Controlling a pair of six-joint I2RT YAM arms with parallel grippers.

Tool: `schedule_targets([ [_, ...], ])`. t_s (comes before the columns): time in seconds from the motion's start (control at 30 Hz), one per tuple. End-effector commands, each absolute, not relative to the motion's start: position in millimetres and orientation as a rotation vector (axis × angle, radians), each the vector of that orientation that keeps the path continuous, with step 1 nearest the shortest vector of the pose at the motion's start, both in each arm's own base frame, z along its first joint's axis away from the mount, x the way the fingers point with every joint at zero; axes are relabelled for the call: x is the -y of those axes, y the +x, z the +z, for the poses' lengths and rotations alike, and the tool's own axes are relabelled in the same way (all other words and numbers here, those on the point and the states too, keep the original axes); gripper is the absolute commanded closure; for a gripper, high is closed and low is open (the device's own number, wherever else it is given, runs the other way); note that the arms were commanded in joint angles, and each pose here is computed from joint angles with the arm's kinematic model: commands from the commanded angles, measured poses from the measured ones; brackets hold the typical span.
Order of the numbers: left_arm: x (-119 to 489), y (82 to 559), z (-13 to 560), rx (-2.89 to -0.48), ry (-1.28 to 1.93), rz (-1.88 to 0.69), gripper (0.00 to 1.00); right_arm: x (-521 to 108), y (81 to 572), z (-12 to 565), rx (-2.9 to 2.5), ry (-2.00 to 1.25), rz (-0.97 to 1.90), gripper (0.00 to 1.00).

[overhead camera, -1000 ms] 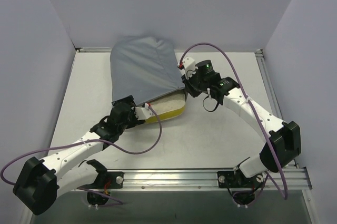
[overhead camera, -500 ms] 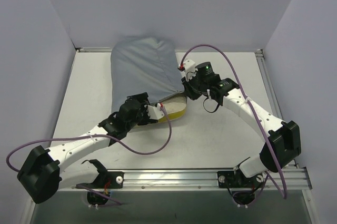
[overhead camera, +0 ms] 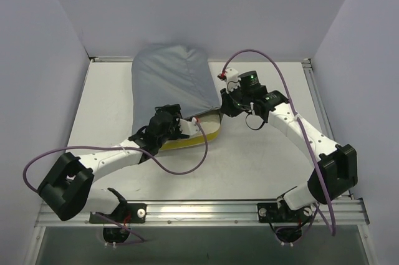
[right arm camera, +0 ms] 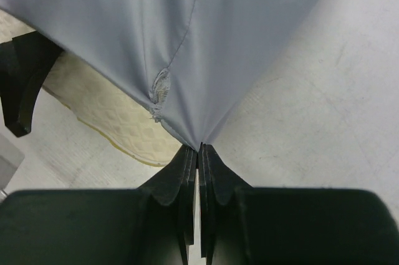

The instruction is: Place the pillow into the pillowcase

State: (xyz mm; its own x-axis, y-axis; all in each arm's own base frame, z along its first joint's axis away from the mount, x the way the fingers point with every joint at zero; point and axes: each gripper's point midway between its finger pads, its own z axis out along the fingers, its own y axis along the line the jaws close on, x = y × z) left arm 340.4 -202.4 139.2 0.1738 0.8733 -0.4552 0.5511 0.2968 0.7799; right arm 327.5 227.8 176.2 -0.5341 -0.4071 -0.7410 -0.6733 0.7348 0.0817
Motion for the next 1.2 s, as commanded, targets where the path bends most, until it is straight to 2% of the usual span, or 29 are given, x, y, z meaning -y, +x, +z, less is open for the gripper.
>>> schedule_targets([
  [0.0,171.5,359.1,144.4,-1.506,1.32,0.474,0.05,-215.4,335.2,219.2,-2.162,-0.663,0.575,1.0],
  [0.27,84.4,350.8,149.8,-1.563,1.247,0.638,0.07,-198.2,333.5,213.2,-2.202,-0.616,0.597,1.0],
  [0.6,40.7,282.0,97.2,-1.814,1.3,0.558,0.17,-194.1,315.8,190.6,-2.281,-0.569,0.629,1.0],
  [0.63,40.3,278.5,92.8,-1.83,1.302,0.545,0.2,-196.0,312.5,191.4,-2.284,-0.569,0.652,1.0],
  [0.77,43.5,272.8,83.1,-1.891,1.285,0.478,0.49,-205.2,296.0,202.2,-2.272,-0.56,0.772,1.0],
  [0.8,44.7,274.7,84.7,-1.9,1.257,0.457,0.69,-207.9,293.6,207.1,-2.261,-0.56,0.8,1.0],
  [0.83,46.3,278.2,88.5,-1.902,1.234,0.445,0.79,-210.6,289.6,211.3,-2.253,-0.566,0.832,1.0],
  [0.9,51.8,290.9,115.1,-1.896,1.151,0.418,0.98,-214.0,284.4,230.1,-2.22,-0.566,0.886,1.0],
  [0.93,53.0,296.9,126.8,-1.903,1.113,0.39,1.0,-213.1,285.3,239.8,-2.201,-0.562,0.893,1.0],
  [1.0,60.7,313.3,193.9,-1.862,0.985,0.309,1.0,-202.8,288.8,260.7,-2.18,-0.519,0.919,1.0],
  [1.07,59.9,325.1,253.2,-1.818,0.877,0.245,1.0,-195.2,297.8,310.4,-2.085,-0.466,0.982,1.0],
  [1.1,59.2,338.9,324.0,-1.733,0.738,0.226,1.0,-188.0,303.8,332.0,-2.041,-0.433,0.989,1.0],
  [1.17,55.4,344.2,391.4,-1.659,0.631,0.148,1.0,-161.1,318.8,405.4,-1.891,-0.333,0.973,1.0],
])
